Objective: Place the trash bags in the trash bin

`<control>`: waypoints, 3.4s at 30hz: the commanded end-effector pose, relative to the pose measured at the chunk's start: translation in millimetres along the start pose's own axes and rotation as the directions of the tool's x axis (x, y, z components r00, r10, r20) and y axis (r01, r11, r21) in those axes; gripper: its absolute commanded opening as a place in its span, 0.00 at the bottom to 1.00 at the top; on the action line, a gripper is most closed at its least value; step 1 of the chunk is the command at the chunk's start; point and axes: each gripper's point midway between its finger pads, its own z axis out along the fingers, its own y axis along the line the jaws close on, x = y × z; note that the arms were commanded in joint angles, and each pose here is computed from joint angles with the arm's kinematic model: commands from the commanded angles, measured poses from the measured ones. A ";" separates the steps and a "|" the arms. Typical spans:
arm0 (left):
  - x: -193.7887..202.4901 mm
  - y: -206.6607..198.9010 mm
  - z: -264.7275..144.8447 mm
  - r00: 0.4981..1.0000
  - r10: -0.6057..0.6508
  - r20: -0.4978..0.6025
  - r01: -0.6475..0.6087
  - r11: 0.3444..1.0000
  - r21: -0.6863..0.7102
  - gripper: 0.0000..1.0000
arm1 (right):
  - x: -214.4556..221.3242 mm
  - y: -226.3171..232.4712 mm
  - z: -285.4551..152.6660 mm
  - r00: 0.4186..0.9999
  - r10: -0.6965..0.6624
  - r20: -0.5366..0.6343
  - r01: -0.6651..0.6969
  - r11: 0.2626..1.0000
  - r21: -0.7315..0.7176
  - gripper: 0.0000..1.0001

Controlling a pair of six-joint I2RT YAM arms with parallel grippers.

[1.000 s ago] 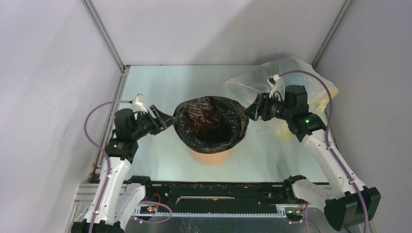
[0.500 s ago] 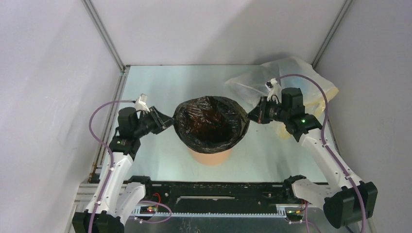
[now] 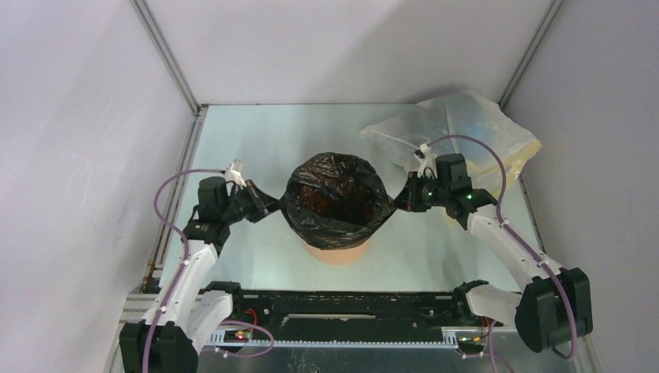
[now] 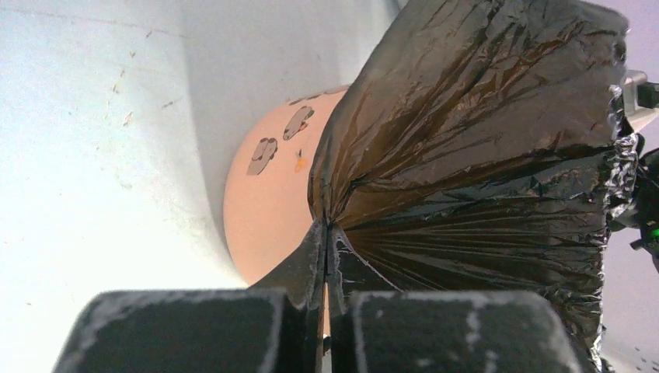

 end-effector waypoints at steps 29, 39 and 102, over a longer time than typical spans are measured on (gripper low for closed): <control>0.9 16.0 7.0 0.999 0.010 0.052 -0.010 1.000 -0.005 0.00 | 29.7 -12.1 54.0 0.997 -0.060 -0.039 0.063 0.995 0.081 0.02; -9.8 8.3 2.7 0.995 0.032 0.098 -0.032 0.999 0.001 0.03 | -28.4 -9.4 -36.7 0.961 -0.193 0.195 0.137 0.954 0.268 0.42; 1.3 17.0 17.5 0.997 -0.051 0.059 0.049 0.998 0.029 0.10 | 71.1 102.6 100.3 0.515 -0.742 -0.430 0.773 0.619 -0.141 0.00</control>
